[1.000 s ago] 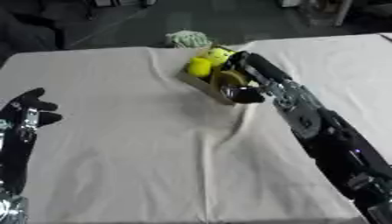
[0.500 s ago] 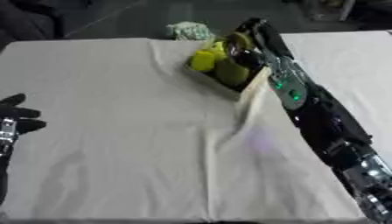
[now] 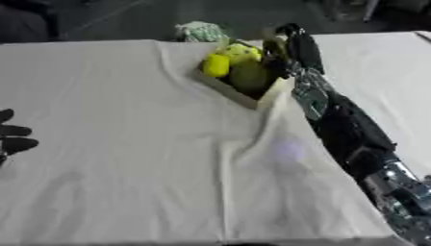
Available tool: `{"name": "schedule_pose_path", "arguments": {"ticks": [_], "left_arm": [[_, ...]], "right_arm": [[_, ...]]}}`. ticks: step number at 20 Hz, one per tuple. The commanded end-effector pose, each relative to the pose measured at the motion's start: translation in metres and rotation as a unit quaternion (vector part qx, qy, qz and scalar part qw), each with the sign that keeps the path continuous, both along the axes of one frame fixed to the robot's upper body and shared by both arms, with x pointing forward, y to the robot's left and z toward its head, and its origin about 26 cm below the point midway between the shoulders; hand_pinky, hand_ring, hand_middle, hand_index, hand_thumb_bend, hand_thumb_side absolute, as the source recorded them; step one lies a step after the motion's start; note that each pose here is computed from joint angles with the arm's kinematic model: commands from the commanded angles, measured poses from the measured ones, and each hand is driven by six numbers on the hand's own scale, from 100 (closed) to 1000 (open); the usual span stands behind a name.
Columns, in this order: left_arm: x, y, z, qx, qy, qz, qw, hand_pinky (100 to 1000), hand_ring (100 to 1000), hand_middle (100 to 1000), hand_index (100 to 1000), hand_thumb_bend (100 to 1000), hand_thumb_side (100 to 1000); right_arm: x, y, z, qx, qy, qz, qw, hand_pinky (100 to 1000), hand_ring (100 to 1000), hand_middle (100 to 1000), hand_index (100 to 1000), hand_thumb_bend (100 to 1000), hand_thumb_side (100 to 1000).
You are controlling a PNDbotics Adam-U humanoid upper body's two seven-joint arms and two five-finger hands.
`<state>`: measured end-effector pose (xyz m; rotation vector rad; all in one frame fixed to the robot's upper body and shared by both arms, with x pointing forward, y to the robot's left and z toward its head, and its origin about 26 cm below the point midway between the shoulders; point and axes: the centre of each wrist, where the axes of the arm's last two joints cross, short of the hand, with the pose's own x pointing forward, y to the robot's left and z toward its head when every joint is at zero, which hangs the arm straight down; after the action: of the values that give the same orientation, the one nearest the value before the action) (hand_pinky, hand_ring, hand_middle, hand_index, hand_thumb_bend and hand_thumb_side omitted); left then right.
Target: Pick up objects on the table and place them in the box.
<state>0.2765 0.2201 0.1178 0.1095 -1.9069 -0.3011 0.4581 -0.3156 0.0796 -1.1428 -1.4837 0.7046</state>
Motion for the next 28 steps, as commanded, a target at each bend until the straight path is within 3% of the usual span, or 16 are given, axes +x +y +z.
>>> {"name": "schedule_pose_path", "arguments": {"ticks": [1,4,6,7,8,9,14,17,21,22,25,28], "left_arm": [[0.001,0.001,0.008,0.010,-0.014,-0.006,1.000,741,601,591,833,100,789],[0.001,0.002,0.008,0.011,-0.013,-0.006,1.000,744,601,591,833,100,791],[0.001,0.002,0.007,0.012,-0.012,-0.007,1.000,745,600,591,834,100,792],[0.001,0.002,0.007,0.013,-0.012,-0.006,1.000,745,600,591,833,100,792],[0.001,0.003,0.006,0.013,-0.010,-0.005,1.000,745,600,592,834,100,794],[0.001,0.003,0.005,0.013,-0.009,-0.004,1.000,744,600,592,834,100,794],[0.000,0.007,0.000,0.014,0.000,0.004,1.000,745,602,593,834,100,801],[0.000,0.008,-0.004,0.015,0.007,0.009,1.000,746,603,594,834,100,806],[0.000,0.011,-0.008,0.014,0.012,0.019,1.000,745,605,597,833,100,809],[0.000,0.012,-0.009,0.014,0.012,0.022,1.000,745,608,599,833,100,810],[0.001,0.013,-0.009,0.014,0.008,0.027,1.000,747,616,608,835,100,811],[0.002,0.014,-0.012,0.016,0.007,0.029,0.999,751,631,626,843,100,813]], "right_arm": [[0.002,-0.011,0.008,0.002,0.034,0.015,0.999,717,817,938,876,100,199],[0.001,-0.011,0.008,0.017,0.055,0.028,0.998,725,825,951,886,100,208],[0.001,-0.011,0.010,0.030,0.050,0.037,0.998,730,830,963,892,100,338],[0.001,-0.010,0.012,0.039,0.045,0.042,0.997,731,831,965,893,100,314],[0.001,-0.010,0.015,0.050,0.038,0.050,0.997,741,838,983,901,100,419],[0.000,-0.009,0.018,0.063,0.032,0.059,0.996,742,839,985,902,100,429],[-0.006,-0.009,0.039,0.125,0.016,0.138,0.982,853,908,1000,966,100,721],[-0.013,-0.008,0.053,0.145,0.010,0.193,0.970,888,937,1000,994,100,711],[-0.038,0.001,0.072,0.187,-0.053,0.259,0.946,856,922,1000,988,100,493],[-0.048,0.004,0.074,0.203,-0.071,0.274,0.937,818,893,1000,973,100,396],[-0.083,0.015,0.074,0.247,-0.109,0.298,0.916,779,857,998,958,100,389],[-0.117,0.027,0.062,0.293,-0.115,0.307,0.898,760,834,974,953,100,401]]}}
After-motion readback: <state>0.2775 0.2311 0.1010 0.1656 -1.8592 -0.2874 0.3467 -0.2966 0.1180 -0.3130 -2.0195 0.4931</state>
